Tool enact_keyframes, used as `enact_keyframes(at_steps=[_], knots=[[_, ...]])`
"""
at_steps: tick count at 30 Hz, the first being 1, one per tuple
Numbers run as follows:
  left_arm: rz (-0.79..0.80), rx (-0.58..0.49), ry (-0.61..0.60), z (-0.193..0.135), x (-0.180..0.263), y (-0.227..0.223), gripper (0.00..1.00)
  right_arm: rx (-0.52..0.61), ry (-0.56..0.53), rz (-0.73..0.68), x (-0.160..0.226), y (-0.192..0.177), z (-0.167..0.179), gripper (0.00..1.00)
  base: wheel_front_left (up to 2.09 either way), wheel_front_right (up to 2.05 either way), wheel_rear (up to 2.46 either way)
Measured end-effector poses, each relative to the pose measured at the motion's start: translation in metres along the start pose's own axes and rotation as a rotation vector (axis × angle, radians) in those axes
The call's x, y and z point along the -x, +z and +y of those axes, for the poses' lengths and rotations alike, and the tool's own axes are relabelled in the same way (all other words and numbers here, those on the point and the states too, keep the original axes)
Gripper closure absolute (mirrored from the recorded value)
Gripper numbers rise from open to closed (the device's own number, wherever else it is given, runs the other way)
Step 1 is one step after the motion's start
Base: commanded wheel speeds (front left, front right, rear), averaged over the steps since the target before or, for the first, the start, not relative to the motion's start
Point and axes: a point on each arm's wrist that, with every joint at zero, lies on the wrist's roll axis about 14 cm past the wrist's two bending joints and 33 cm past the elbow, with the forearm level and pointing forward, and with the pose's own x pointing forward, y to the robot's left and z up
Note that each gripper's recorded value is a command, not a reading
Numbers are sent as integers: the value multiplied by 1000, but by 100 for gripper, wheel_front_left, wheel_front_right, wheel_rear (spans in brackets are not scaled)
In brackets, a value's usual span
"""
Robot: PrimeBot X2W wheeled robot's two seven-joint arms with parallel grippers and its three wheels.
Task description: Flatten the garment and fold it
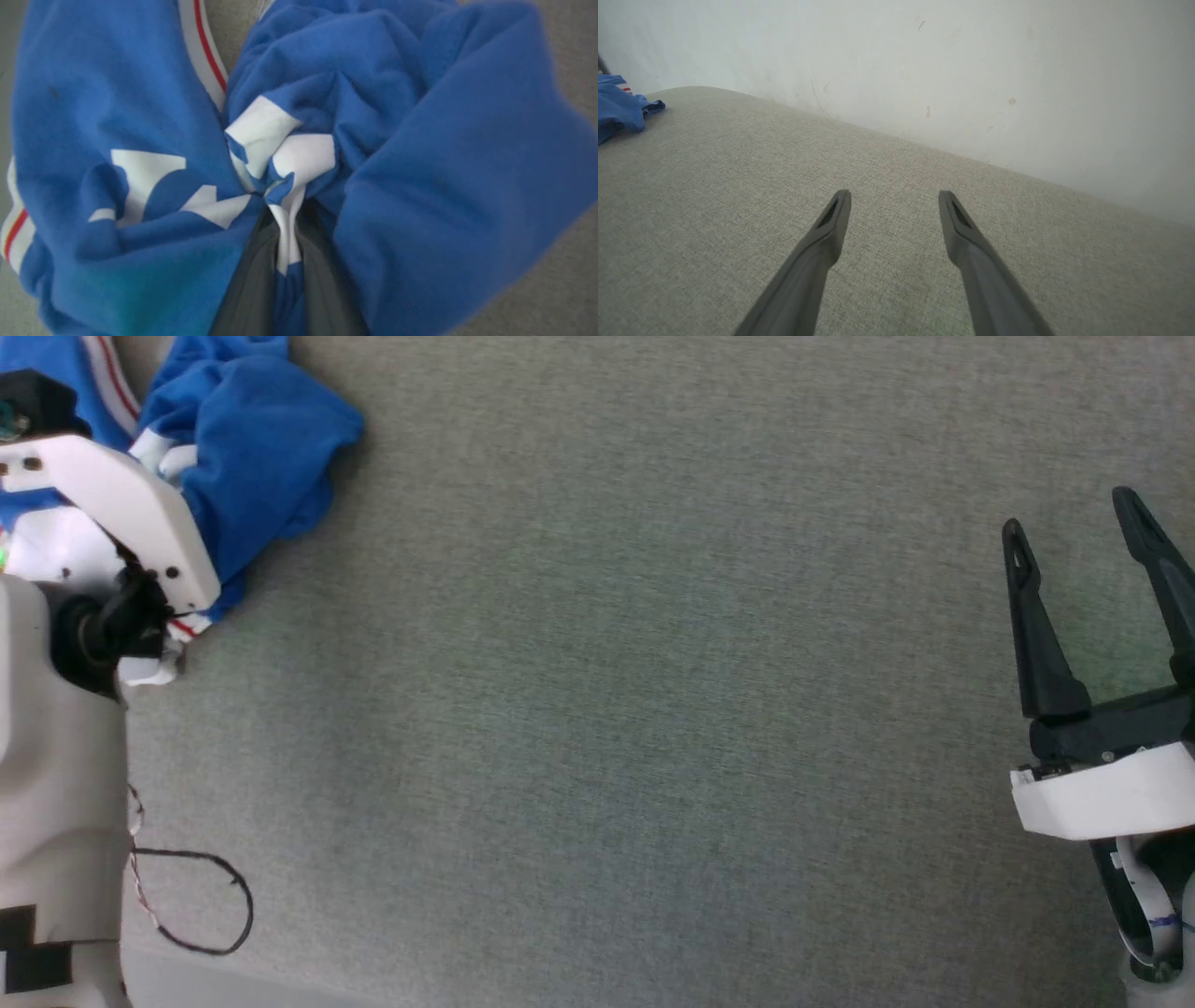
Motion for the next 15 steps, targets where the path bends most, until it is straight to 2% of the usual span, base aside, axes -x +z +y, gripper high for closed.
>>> enact_keyframes(at_steps=[8,12,15], knots=[[-72,-18,13,9,13,23,100,-13,-25,-23,6,8,-1,0,0,0,0],[-245,-29,62,31,41,63,100,-32,-29,-54,11,21,5,0,0,0,0],[-365,33,76,42,66,91,100,-37,-39,-83,16,33,7,0,0,0,0]])
